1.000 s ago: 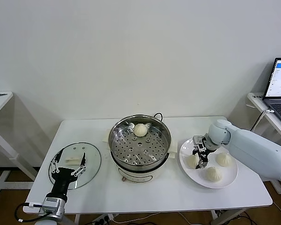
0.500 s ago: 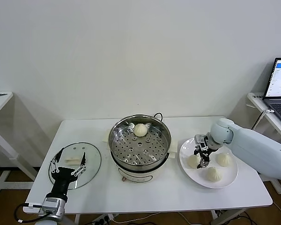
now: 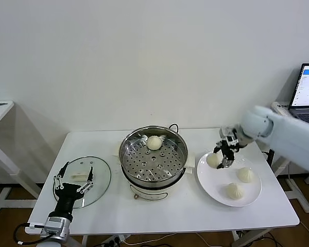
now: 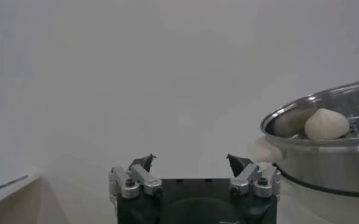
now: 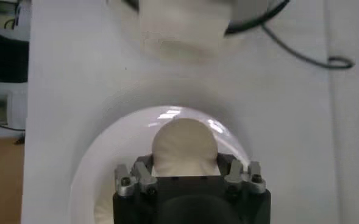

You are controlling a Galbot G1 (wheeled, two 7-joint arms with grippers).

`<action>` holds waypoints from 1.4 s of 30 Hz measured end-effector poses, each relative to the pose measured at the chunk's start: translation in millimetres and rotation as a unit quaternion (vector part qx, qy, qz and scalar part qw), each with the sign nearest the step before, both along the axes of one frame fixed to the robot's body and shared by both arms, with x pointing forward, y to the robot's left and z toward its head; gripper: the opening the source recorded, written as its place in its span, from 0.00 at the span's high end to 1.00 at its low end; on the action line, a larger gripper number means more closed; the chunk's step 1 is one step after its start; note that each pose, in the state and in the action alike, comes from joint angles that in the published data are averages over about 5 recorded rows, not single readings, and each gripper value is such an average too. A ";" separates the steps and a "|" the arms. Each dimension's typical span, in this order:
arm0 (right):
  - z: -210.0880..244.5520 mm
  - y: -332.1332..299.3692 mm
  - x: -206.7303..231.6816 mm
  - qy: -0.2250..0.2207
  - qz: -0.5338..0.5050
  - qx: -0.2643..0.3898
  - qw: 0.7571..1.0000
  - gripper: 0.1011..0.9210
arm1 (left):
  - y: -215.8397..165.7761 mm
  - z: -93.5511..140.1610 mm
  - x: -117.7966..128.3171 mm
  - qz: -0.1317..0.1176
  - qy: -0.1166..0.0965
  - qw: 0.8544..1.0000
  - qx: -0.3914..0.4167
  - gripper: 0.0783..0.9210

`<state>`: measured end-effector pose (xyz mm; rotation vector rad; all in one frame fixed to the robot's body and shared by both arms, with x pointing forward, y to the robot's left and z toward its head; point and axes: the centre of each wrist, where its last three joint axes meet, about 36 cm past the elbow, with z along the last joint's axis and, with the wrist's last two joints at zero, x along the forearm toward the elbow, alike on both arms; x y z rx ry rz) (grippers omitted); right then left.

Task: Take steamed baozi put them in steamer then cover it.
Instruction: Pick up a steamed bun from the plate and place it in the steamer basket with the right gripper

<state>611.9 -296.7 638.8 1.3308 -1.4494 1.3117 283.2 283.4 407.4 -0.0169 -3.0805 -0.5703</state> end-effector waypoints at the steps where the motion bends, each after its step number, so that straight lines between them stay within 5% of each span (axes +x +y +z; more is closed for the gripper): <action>1: 9.5 6.3 -1.3 -0.001 0.003 0.000 1.000 0.27 | 0.4 0.6 0.0 0.000 -0.001 1.000 0.001 0.12; 17: 67.3 149.2 -4.8 -0.002 0.068 -0.003 0.998 0.26 | 11.2 5.2 2.0 0.005 -0.005 1.000 0.007 0.12; 42: -11.9 317.9 44.8 0.005 0.106 -0.031 0.994 0.25 | 23.4 4.6 3.6 0.022 -0.004 1.000 0.009 0.12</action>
